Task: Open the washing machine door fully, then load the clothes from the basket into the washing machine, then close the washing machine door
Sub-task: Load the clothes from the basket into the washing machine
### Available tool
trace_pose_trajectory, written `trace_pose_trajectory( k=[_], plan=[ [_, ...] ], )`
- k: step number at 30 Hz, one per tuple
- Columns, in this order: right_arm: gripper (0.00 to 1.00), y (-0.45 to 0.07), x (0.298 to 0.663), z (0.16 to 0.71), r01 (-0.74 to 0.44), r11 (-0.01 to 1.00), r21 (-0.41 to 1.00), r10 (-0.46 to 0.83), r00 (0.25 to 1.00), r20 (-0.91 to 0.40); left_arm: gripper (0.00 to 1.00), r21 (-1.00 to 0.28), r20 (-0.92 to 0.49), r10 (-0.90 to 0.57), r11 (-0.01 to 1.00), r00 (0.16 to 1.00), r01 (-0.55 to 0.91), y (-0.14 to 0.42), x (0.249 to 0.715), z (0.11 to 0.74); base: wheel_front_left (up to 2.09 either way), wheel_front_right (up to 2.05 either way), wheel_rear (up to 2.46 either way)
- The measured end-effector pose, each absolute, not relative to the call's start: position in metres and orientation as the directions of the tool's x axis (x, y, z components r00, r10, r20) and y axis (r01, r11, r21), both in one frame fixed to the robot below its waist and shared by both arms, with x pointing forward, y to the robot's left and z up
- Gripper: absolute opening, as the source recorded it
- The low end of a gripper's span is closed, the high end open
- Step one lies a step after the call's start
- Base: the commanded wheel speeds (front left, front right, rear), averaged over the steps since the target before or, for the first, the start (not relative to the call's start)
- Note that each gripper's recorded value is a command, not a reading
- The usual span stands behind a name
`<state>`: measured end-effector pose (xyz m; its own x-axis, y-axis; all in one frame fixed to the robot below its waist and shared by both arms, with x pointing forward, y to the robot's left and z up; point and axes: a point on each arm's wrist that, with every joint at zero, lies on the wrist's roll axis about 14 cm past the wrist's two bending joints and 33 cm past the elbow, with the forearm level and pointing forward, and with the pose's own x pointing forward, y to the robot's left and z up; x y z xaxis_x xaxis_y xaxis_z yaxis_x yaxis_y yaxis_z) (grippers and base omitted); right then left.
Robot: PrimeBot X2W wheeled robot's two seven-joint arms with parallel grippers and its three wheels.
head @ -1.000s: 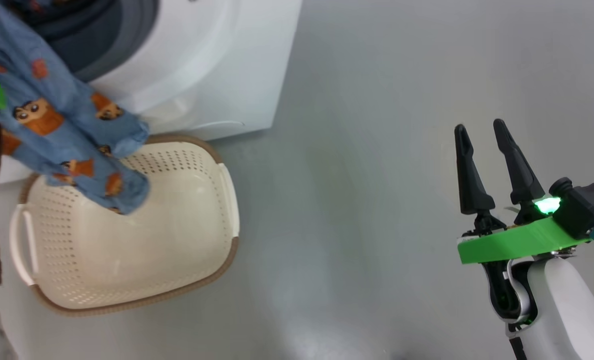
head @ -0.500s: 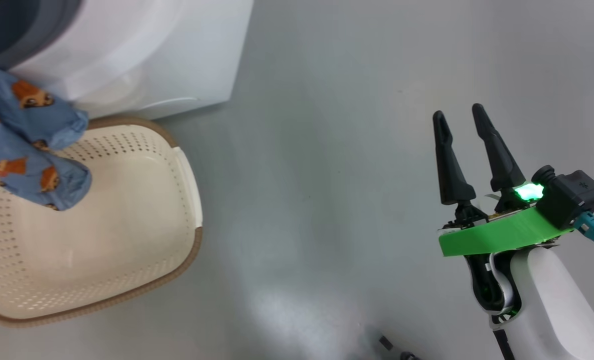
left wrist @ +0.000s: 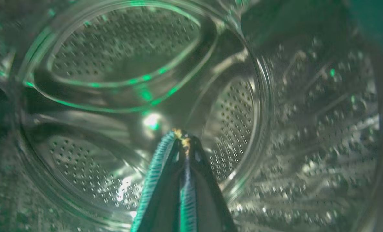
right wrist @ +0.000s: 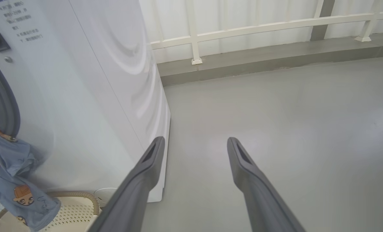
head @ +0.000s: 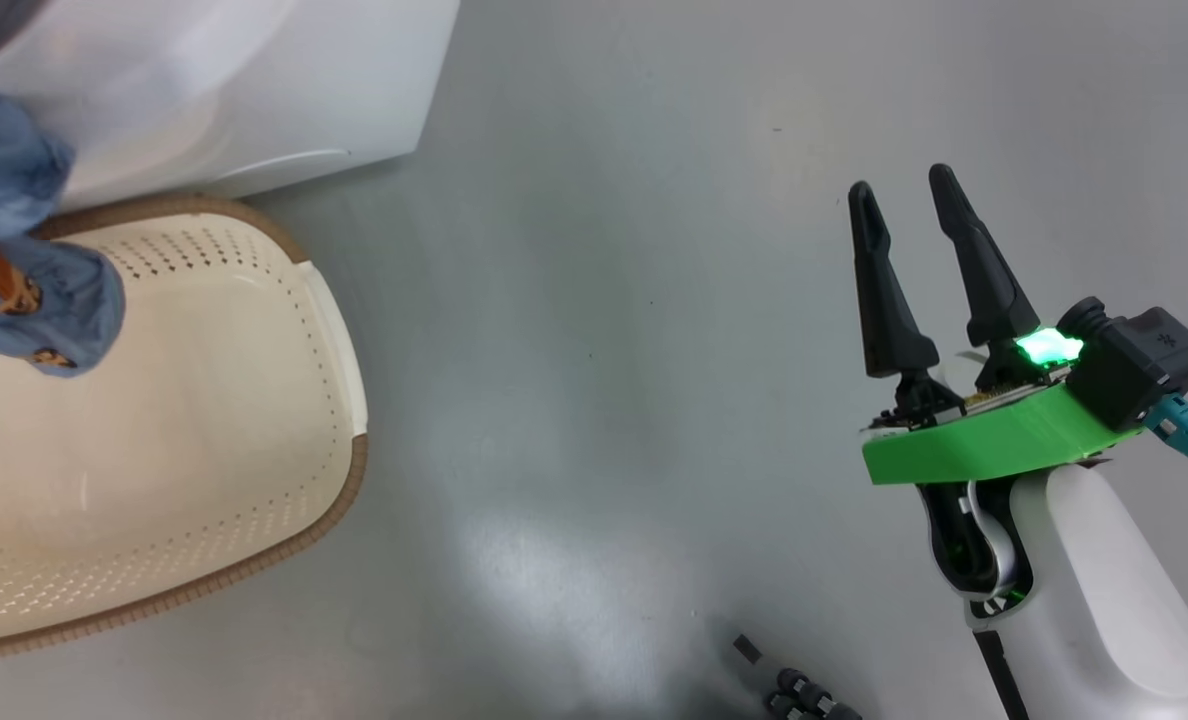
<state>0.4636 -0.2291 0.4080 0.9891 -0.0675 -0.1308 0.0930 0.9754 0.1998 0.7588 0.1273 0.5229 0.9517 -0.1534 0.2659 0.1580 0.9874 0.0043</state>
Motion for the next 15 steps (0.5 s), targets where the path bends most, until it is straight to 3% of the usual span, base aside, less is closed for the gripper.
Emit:
trace_pose_trajectory(
  k=[3, 6, 9, 15],
  plan=[
    [1.0, -0.228, 0.468, 0.409, 0.087, 0.976, 0.199, -0.064, 0.99, -0.122, 0.0, -0.002, 0.3, -0.135, 0.99, 0.944, 0.142, 0.132, 0.756, 0.527, 0.0, 0.0, 0.0],
    [1.0, -0.227, 0.468, 0.41, 0.087, 0.973, 0.212, -0.062, 0.991, -0.121, 0.0, -0.014, 0.192, -0.123, 0.992, 0.974, 0.128, 0.136, 0.751, 0.485, 0.0, 0.0, 0.0],
    [1.0, -0.224, 0.469, 0.412, 0.079, 0.972, 0.223, -0.054, 0.992, -0.115, 0.27, -0.066, 0.052, -0.114, 0.991, 0.992, 0.117, 0.137, 0.743, 0.44, 0.0, 0.0, 0.0],
    [1.0, -0.221, 0.469, 0.416, 0.071, 0.971, 0.229, -0.047, 0.993, -0.106, 0.18, -0.052, -0.061, -0.124, 0.991, 0.99, 0.12, 0.139, 0.736, 0.413, 0.0, 0.0, 0.0]
  ],
)
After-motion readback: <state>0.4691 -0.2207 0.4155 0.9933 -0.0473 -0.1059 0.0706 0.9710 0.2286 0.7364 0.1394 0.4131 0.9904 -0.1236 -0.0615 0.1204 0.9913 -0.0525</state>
